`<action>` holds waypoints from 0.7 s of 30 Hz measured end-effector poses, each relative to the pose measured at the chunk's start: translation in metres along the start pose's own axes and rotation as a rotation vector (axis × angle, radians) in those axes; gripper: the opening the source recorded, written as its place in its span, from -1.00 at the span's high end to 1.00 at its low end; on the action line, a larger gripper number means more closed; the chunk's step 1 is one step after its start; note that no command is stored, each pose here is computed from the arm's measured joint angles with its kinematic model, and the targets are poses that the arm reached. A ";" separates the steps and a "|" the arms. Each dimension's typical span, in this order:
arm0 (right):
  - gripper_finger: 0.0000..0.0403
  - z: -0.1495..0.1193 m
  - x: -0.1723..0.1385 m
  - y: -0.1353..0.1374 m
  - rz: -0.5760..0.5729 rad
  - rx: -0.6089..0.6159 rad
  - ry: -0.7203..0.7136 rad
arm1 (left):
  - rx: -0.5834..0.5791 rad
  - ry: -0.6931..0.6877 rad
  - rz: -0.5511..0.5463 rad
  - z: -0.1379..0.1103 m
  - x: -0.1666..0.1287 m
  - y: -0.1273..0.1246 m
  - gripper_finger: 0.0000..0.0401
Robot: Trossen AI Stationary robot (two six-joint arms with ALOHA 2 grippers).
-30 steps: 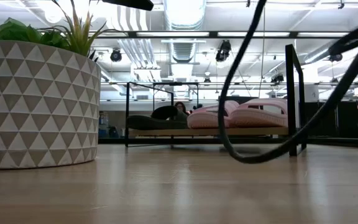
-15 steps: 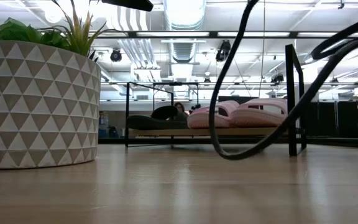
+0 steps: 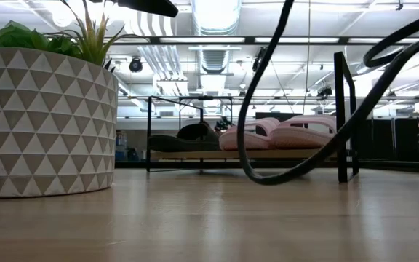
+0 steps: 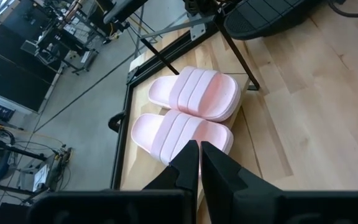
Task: Pick and place slides into the shelf
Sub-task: Put the black slide on the shelf
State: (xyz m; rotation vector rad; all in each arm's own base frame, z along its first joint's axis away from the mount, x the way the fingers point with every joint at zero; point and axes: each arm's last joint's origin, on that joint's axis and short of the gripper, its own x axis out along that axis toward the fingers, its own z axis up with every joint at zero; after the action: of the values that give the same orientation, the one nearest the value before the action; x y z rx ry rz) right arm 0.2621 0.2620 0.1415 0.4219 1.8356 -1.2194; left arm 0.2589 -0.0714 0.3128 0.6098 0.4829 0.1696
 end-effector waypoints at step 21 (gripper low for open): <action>-0.11 0.014 0.046 0.003 -0.214 0.084 0.008 | -0.001 -0.005 -0.013 0.000 0.000 -0.001 1.00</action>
State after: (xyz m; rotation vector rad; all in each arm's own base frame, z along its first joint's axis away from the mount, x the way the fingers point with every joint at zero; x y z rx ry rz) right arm 0.2450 0.2428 0.1007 0.2817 1.8783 -1.4452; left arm 0.2588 -0.0719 0.3122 0.6058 0.4822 0.1560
